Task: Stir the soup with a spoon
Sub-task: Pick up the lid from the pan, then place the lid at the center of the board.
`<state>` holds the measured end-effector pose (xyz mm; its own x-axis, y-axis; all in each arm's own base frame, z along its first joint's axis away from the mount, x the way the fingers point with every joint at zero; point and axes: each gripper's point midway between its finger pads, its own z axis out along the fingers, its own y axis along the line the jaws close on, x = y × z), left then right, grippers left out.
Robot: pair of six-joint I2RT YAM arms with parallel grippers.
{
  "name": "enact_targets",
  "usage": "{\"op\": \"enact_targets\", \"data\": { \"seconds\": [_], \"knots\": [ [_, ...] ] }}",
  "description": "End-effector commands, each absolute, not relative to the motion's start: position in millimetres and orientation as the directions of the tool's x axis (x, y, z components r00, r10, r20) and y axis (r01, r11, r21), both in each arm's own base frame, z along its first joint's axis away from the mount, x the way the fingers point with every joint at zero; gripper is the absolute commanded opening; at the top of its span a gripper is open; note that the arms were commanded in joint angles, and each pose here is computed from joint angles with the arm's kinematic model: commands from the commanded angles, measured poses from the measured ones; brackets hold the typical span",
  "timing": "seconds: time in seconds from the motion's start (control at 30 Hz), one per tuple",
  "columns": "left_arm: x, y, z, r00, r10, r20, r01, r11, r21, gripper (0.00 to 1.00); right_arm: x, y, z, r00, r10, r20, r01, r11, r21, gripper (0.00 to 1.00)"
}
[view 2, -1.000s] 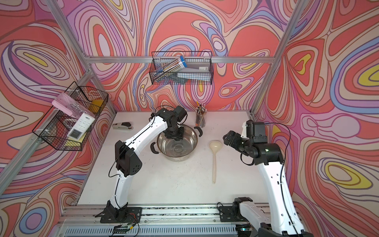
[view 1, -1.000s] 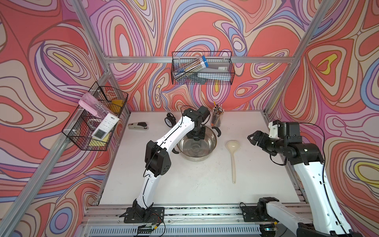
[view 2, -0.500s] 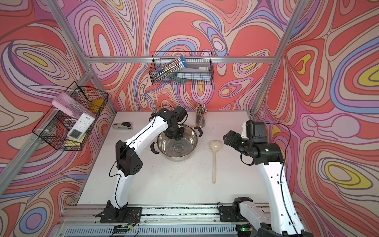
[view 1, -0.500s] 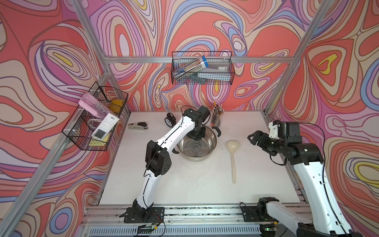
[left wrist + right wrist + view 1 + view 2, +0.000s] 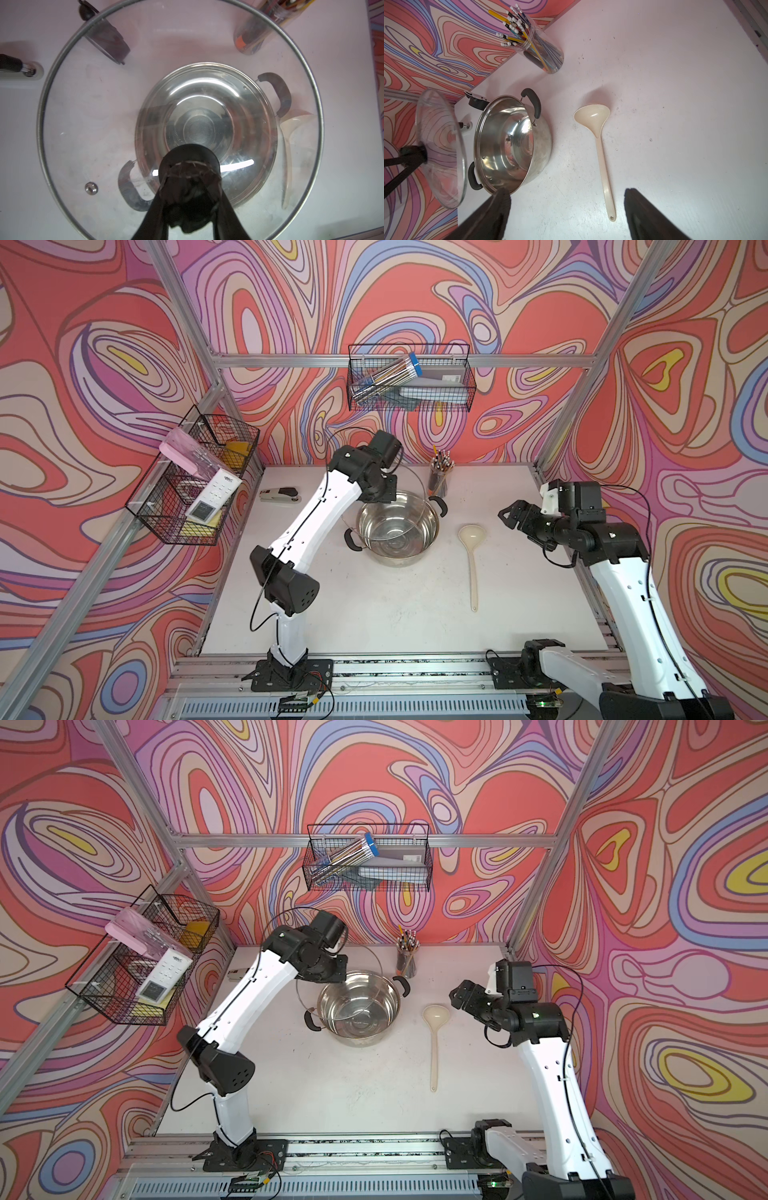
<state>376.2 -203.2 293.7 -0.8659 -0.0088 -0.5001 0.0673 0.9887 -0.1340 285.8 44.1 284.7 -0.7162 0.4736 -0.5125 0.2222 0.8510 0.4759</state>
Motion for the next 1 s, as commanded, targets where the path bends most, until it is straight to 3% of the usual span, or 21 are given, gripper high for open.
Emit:
{"op": "enact_targets", "data": {
  "seconds": [0.0, 0.27, 0.5, 0.97],
  "knots": [
    [365.5, -149.1, 314.0, -0.832, -0.091, -0.547, -0.029, 0.992, -0.122, 0.06, 297.0, 51.8, 299.7, -0.697, 0.481, -0.532, 0.182, 0.836, 0.517, 0.88],
    [312.8, -42.2, 278.3, -0.813, -0.269, -0.517, -0.245, 0.963, -0.114, 0.07, 313.0, 63.8, 294.2, -0.711, 0.479, -0.514, 0.166, 0.825, 0.54, 0.88],
    [281.8, -12.1, 203.3, -0.835, -0.35, -0.425, -0.341, 0.935, -0.1, 0.07, 317.4, 73.7, 285.1, -0.736, 0.454, -0.501, 0.159, 0.836, 0.525, 0.88],
    [295.6, 30.5, 105.7, -0.815, -0.457, -0.356, -0.477, 0.878, -0.036, 0.07, 289.8, 76.1, 223.1, -0.81, 0.437, -0.391, 0.231, 0.85, 0.473, 0.88]
  ]
}}
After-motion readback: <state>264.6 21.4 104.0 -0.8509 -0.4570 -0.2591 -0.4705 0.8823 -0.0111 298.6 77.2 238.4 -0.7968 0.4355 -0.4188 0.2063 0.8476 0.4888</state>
